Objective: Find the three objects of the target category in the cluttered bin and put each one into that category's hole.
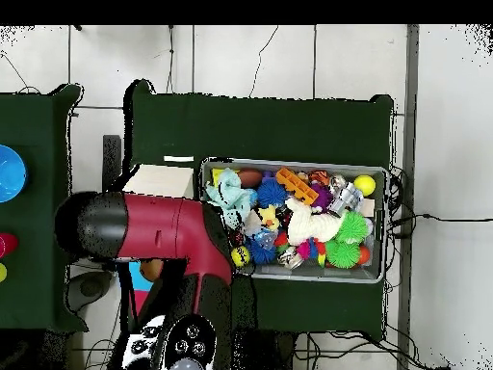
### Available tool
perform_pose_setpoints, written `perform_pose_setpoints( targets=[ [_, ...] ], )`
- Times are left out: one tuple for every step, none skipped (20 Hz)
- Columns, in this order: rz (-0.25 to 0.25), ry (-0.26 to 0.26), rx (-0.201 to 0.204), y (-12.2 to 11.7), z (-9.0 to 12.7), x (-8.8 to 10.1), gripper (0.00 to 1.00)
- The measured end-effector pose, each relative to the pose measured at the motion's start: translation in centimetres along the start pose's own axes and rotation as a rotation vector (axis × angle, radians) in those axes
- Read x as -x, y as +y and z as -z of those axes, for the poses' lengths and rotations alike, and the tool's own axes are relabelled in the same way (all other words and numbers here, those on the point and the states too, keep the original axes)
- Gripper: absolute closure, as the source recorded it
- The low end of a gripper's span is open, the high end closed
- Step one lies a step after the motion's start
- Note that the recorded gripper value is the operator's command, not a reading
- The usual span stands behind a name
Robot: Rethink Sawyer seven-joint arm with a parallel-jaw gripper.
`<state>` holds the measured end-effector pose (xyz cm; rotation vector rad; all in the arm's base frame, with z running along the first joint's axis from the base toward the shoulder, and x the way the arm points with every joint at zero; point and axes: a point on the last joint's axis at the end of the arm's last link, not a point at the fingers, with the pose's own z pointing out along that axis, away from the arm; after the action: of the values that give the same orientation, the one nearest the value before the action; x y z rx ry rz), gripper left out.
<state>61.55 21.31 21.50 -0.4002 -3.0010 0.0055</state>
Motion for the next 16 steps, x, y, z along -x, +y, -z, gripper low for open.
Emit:
perform_pose_setpoints(
  targets=[
    [-0.001, -0.006, 0.000, -0.1, -0.1, 0.1, 0.00],
    [-0.003, -0.012, 0.001, -0.1, -0.3, 0.3, 0.00],
    [-0.004, -0.019, 0.002, -0.1, -0.5, 0.5, 0.00],
    [-0.005, -0.025, 0.003, -0.2, -0.6, 0.6, 0.00],
    [-0.007, -0.036, 0.004, -0.3, -0.9, 0.9, 0.00],
    [-0.011, -0.055, 0.008, -0.4, -1.4, 1.5, 0.00],
    [-0.014, -0.068, 0.010, -0.5, -1.7, 1.8, 0.00],
    [-0.016, -0.075, 0.012, -0.6, -1.9, 2.0, 0.00],
    [-0.018, -0.082, 0.014, -0.6, -2.1, 2.1, 0.00],
    [-0.021, -0.096, 0.016, -0.7, -2.5, 2.5, 0.00],
    [-0.022, -0.102, 0.017, -0.7, -2.7, 2.6, 0.00],
    [-0.023, -0.105, 0.018, -0.7, -2.7, 2.7, 0.00],
    [-0.023, -0.108, 0.019, -0.7, -2.8, 2.8, 0.00],
    [-0.024, -0.109, 0.020, -0.7, -2.9, 2.8, 0.00],
    [-0.024, -0.109, 0.020, -0.7, -2.9, 2.8, 0.00],
    [-0.024, -0.109, 0.020, -0.7, -2.9, 2.8, 0.00]
  ],
)
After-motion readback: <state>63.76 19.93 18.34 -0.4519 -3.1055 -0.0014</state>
